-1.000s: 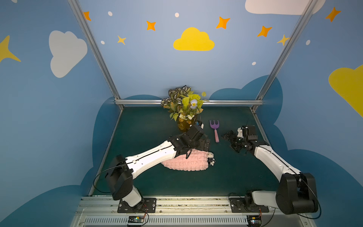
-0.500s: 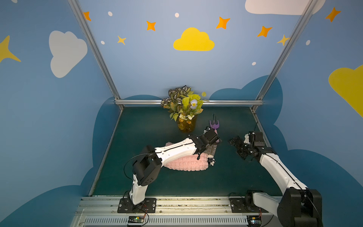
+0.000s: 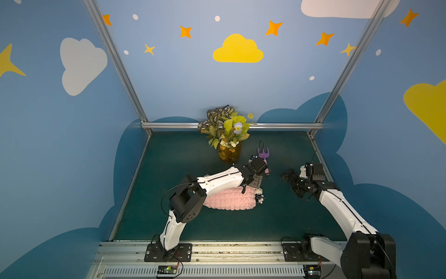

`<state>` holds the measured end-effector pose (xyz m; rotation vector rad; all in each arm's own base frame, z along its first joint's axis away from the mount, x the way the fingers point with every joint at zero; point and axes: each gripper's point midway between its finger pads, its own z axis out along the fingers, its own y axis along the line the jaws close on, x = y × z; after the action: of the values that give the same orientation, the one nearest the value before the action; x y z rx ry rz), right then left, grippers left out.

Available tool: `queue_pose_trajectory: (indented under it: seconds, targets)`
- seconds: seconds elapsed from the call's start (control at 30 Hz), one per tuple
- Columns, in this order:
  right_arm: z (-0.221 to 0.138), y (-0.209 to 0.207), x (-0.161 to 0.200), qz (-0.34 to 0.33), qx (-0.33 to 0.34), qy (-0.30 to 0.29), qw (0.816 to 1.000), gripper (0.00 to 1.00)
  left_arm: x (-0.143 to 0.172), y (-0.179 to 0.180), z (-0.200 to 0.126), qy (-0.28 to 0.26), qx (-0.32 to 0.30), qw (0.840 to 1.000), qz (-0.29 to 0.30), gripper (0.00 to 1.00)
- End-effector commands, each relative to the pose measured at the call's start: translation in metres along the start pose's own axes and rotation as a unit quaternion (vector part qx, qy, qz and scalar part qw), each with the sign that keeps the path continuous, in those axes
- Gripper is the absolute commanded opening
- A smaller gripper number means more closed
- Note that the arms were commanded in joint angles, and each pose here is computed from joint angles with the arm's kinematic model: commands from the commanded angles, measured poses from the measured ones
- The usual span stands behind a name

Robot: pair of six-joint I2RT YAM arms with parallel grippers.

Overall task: Remove the decoration from the bag
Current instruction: Pick up the bag from the center of the board.

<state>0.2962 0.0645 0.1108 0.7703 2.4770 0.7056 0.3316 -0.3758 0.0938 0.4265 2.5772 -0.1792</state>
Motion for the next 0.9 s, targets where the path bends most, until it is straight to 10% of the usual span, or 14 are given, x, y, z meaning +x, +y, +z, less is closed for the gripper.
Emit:
queue_pose_trajectory:
  seconds: [0.0,0.3,0.67,0.87]
  targets:
    - [-0.001,0.003,0.002,-0.011,-0.001,0.014,1.000,0.97,0.014,0.002,0.008,0.025,-0.002,1.000,0.003,0.87]
    - [-0.004,0.011,0.004,-0.023,-0.015,0.026,0.999,0.97,0.031,0.006,0.020,0.052,-0.006,0.999,-0.003,0.83]
    - [-0.008,0.020,0.009,-0.032,-0.033,0.045,0.998,0.97,0.029,0.011,0.012,0.060,0.017,0.998,-0.002,0.04]
    - [-0.012,0.039,0.012,-0.061,-0.078,0.054,0.994,0.97,0.011,0.016,-0.025,-0.001,0.058,0.998,0.040,0.02]
